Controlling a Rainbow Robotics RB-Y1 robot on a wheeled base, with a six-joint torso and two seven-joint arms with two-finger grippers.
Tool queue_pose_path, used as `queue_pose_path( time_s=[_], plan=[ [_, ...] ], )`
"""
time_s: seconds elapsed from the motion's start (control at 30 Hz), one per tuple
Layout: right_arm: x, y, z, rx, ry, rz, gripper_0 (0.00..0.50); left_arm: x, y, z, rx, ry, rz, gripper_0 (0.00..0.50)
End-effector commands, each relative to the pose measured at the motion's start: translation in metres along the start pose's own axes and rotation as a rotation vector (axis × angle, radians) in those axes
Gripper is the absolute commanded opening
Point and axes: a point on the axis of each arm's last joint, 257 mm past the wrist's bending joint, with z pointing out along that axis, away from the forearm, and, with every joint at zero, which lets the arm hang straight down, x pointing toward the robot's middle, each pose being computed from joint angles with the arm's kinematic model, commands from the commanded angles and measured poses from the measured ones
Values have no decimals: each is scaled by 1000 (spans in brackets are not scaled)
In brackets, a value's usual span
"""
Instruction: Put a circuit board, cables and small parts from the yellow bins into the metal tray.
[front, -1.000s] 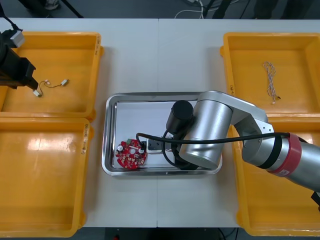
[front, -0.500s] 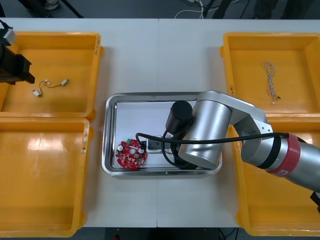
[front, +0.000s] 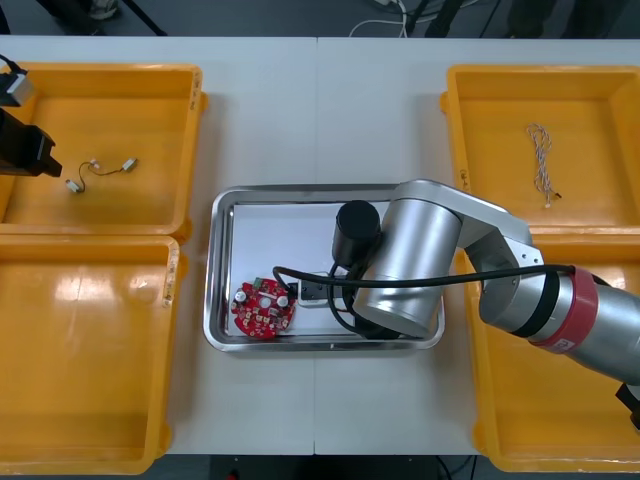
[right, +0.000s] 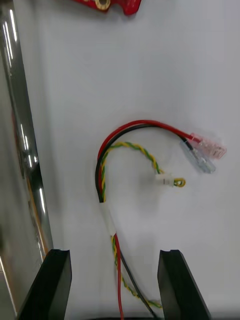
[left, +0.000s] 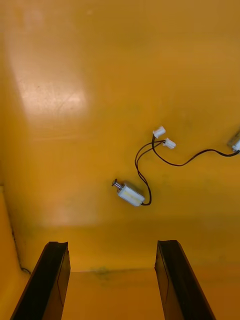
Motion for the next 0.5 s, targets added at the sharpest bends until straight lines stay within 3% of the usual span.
queue_pose_path(
  time_s=[0.03,0.23,0.37,0.5],
  plan=[
    [-15,-5,-28,-2,-45,6,500,-36,7,-21,-40,-79,35,500],
    [-3,-11,-53,-12,-11,14,500,-34,-3,-8,-21,-78,30,500],
    [6,-11,-67,-50,5,38,500,-34,-7,1,-8,-85,22,500],
    [1,-25,-87,-49,-53,75,500,-33,-13,11,0,-87,19,500]
  ],
)
